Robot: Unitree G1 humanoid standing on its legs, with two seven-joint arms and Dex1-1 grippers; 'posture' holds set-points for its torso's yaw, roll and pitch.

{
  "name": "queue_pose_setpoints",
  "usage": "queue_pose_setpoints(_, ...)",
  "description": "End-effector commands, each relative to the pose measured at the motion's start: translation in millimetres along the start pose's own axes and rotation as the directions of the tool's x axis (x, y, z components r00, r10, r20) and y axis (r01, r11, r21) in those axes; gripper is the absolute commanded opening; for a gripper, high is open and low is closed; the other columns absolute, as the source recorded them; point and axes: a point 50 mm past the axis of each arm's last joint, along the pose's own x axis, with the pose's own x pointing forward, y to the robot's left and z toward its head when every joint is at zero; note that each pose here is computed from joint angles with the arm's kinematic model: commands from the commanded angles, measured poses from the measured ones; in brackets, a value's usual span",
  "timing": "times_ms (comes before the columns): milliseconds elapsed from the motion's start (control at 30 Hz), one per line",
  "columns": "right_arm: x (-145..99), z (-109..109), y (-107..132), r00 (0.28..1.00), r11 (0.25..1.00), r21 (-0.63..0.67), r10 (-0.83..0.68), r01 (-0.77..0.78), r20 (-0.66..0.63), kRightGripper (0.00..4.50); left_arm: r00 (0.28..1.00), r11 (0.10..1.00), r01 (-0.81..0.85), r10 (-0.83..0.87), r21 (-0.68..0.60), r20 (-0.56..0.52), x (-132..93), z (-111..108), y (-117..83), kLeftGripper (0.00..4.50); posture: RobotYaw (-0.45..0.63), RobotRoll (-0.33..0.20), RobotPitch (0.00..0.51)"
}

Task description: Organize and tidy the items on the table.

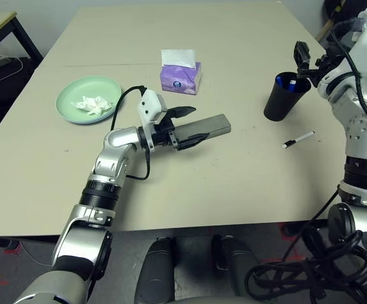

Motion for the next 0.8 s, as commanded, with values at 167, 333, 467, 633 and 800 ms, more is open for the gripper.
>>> queue_pose_setpoints(167, -31, -34, -7, 0.836, 0.859, -0.024, 0.491, -0.511, -0.245, 4.48, 1.000, 1.000, 0.001, -0.001, -0.019, 0.007, -9, 4, -11, 4.50, 0.09, 0.000, 0.196)
queue_pose_setpoints(333, -38, -46, -23, 0.701, 0.681, -0.236, 0.559, -0.693, -0.443, 4.48, 0.999, 0.999, -0.037, 0.037, -0.037, 0.011, -12, 5, -18, 4.50, 0.11, 0.000, 0.220)
queue_pose_setpoints(467, -39, -39, -33, 0.568, 0.551, -0.212, 0.627, -0.807, -0.534, 4.48, 0.999, 0.998, -0.044, 0.045, -0.039, 0.011, -13, 7, -20, 4.50, 0.12, 0.000, 0.229)
queue_pose_setpoints(633, -36, -35, -43, 0.410, 0.368, -0.224, 0.574, -0.903, -0.709, 4.48, 0.999, 0.998, -0.050, 0.050, -0.036, 0.013, -13, 11, -18, 4.50, 0.12, 0.000, 0.239)
queue_pose_setpoints(800, -35, -36, -43, 0.278, 0.196, -0.207, 0.484, -0.959, -0.830, 4.48, 0.998, 0.998, -0.060, 0.061, -0.023, 0.026, -12, 15, -18, 4.50, 0.12, 0.000, 0.250)
